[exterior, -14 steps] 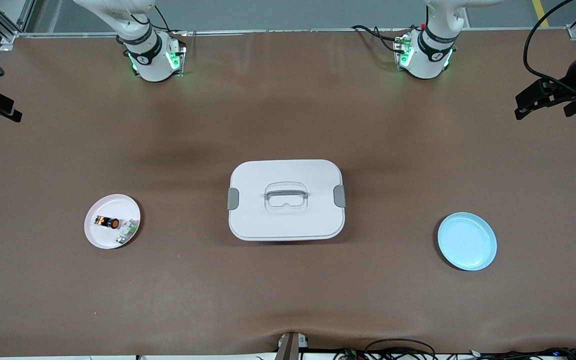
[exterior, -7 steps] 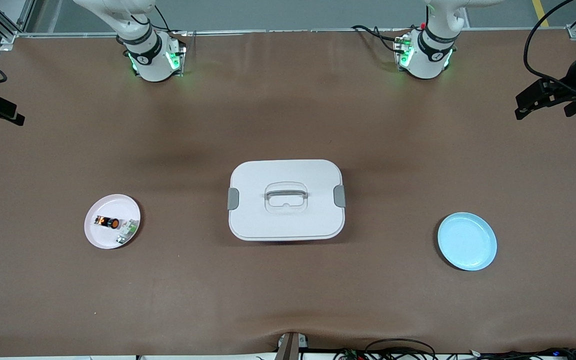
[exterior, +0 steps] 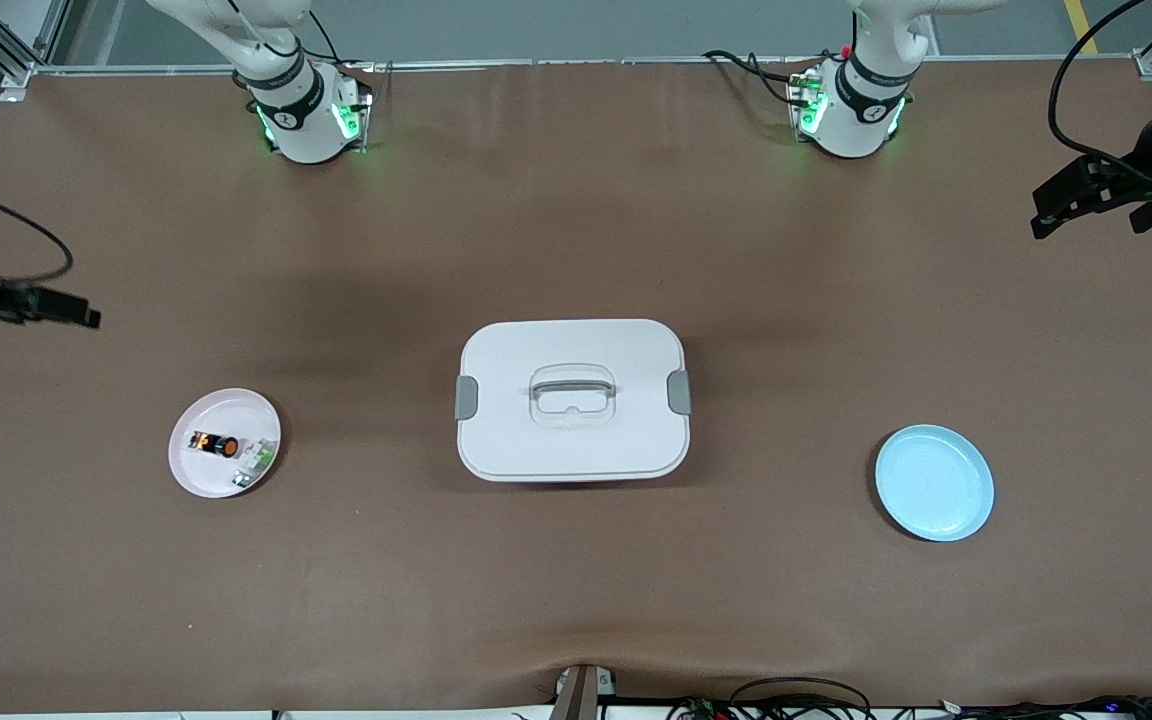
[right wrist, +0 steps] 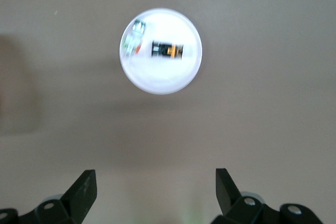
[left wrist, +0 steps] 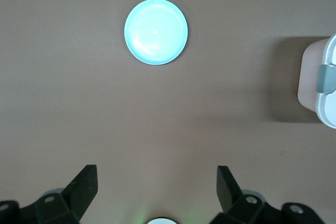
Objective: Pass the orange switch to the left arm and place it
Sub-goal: 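Move the right gripper down over the black-orange switch on the pink plate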
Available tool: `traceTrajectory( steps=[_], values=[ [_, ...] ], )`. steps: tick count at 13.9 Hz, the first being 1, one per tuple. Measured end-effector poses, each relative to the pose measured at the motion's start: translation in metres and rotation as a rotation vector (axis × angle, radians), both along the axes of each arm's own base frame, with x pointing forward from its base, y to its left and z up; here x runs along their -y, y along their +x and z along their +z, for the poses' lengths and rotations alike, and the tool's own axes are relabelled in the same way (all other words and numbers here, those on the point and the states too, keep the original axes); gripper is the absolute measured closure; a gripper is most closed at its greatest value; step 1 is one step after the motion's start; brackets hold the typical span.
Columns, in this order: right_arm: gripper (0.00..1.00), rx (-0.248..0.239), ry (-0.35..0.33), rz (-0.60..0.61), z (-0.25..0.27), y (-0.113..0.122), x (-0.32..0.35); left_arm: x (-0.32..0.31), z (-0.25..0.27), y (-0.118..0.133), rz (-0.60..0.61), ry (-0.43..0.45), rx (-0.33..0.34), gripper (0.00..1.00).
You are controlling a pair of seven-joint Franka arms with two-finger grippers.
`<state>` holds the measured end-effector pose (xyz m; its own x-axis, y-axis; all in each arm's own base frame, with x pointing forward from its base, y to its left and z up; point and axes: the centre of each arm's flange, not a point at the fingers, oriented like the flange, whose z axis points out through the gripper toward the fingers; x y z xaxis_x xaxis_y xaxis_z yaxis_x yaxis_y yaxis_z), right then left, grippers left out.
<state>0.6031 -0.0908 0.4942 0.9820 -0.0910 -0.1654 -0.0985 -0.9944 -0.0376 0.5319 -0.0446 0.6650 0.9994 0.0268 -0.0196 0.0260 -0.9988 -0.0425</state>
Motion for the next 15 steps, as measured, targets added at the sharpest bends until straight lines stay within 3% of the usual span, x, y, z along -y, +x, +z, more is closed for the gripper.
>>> traceTrajectory(
  steps=[5,12,15],
  values=[
    [0.0,0.017,-0.005,-0.026,-0.11,0.023,0.016,0.0,0.0,0.0,0.0,0.0,0.001,0.0],
    [0.0,0.06,-0.009,-0.046,-0.183,0.042,0.023,0.0,0.0,0.0,0.0,0.0,0.001,0.0],
    [0.0,0.063,0.043,-0.103,-0.217,0.046,0.024,0.0,0.0,0.0,0.0,0.0,0.0,0.0]
  ],
)
